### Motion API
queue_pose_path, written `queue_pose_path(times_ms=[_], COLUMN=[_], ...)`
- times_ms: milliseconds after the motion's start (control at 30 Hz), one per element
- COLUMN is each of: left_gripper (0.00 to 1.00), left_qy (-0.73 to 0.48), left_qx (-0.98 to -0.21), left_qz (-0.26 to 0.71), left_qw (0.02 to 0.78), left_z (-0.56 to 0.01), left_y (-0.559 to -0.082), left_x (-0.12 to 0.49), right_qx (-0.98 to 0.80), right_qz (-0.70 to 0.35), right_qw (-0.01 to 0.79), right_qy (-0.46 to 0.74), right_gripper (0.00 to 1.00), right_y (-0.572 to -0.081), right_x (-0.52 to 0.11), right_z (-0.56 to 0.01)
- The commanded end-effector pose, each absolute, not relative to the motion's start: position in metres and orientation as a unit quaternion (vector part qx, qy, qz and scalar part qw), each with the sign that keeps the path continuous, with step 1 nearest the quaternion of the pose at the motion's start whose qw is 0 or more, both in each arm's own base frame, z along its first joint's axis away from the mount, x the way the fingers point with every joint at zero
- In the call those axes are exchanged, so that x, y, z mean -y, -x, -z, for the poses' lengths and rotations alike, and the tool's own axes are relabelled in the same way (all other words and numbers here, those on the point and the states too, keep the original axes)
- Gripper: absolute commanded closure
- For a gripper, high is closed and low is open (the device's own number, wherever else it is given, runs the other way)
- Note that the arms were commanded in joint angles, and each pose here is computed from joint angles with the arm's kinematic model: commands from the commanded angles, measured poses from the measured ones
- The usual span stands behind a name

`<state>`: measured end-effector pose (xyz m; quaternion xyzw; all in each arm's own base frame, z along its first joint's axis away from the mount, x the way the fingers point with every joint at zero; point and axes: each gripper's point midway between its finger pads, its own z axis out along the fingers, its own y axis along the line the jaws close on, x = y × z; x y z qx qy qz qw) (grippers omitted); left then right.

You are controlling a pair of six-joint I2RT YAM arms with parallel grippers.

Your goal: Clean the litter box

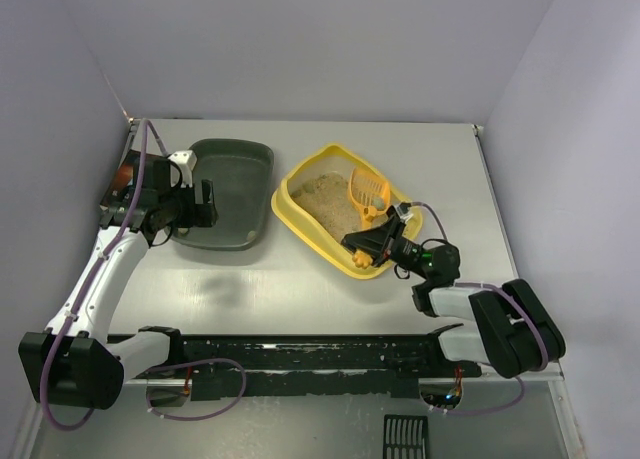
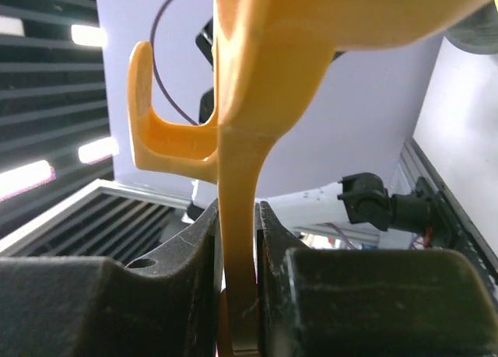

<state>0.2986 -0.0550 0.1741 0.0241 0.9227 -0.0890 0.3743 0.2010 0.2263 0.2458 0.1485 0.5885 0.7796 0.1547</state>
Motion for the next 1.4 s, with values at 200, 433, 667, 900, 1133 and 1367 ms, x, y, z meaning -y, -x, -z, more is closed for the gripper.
queue_pose_path(times_ms=[200,433,667,900,1133,1367], left_gripper=[0.02,0.02,0.02,0.02,0.02,0.02], left_qy=[-0.018,-0.021,-0.020,-0.016,-0.006,0.018], left_qx=[-0.916,-0.917,-0.917,-0.915,-0.929,-0.930], left_qz=[0.094,0.098,0.097,0.093,0.028,-0.045], left_qw=[0.389,0.385,0.388,0.392,0.368,0.363], left_z=[-0.177,-0.174,-0.175,-0.177,-0.204,-0.242], left_y=[-0.303,-0.304,-0.304,-0.304,-0.316,-0.318], left_x=[0.053,0.054,0.053,0.052,0.030,0.003], right_qx=[-0.733,-0.798,-0.853,-0.854,-0.843,-0.824], right_qz=[-0.599,-0.459,-0.406,-0.417,-0.473,-0.507], right_qw=[0.322,0.389,0.324,0.307,0.257,0.250], right_qy=[-0.021,-0.046,-0.057,-0.040,0.011,0.043], right_gripper=[1.00,1.00,1.00,1.00,1.00,1.00], right_y=[-0.210,-0.238,-0.247,-0.246,-0.248,-0.268], right_x=[-0.225,-0.194,-0.192,-0.200,-0.226,-0.247], right_z=[-0.179,-0.161,-0.136,-0.150,-0.169,-0.187])
